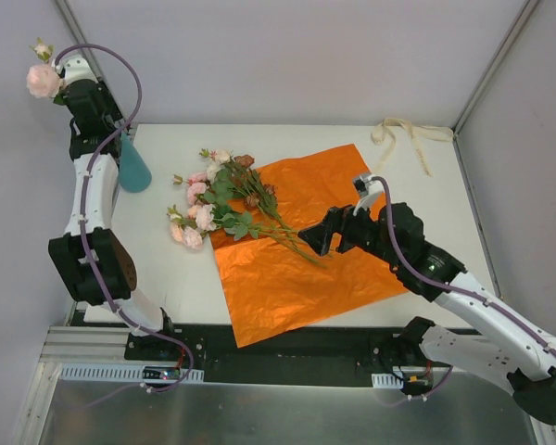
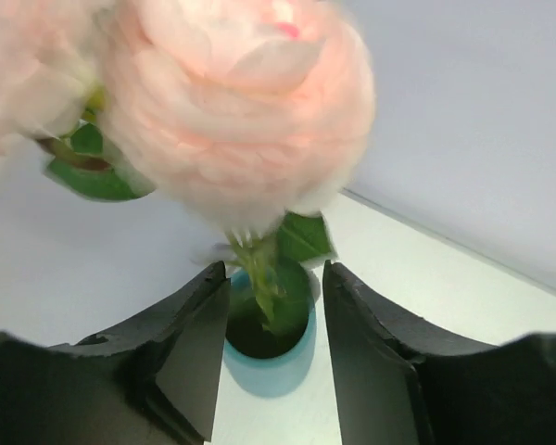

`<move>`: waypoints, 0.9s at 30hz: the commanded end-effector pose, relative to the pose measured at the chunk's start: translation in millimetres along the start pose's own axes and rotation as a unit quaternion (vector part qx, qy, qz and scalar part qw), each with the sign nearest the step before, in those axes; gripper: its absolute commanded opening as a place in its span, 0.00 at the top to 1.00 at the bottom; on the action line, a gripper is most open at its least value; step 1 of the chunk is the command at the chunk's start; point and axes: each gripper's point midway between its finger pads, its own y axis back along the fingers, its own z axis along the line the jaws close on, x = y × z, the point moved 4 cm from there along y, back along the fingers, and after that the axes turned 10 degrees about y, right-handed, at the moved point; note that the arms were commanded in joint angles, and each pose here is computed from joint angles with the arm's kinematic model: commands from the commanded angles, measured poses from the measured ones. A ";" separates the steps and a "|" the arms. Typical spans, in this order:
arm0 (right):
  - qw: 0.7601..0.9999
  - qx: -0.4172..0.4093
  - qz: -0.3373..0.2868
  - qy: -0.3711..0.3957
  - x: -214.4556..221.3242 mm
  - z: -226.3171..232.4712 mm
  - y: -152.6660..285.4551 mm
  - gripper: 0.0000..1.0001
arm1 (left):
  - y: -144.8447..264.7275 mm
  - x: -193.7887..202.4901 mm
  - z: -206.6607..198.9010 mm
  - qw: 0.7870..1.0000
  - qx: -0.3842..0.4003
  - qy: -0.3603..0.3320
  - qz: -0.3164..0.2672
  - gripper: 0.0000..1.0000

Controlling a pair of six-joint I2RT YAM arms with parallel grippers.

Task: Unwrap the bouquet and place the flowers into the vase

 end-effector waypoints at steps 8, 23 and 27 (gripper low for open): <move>0.997 0.072 0.003 0.001 -13.7 -14.6 -11.0 0.00 | 112.5 -28.5 -19.2 0.985 0.096 0.130 0.064 0.23; 0.978 0.127 0.142 0.087 28.3 -71.8 -78.0 0.12 | 221.6 58.1 -78.5 0.870 0.268 0.278 0.306 0.01; 0.976 0.093 0.180 0.081 38.2 -86.1 -95.8 0.31 | 239.6 109.2 -82.1 0.835 0.275 0.278 0.387 0.01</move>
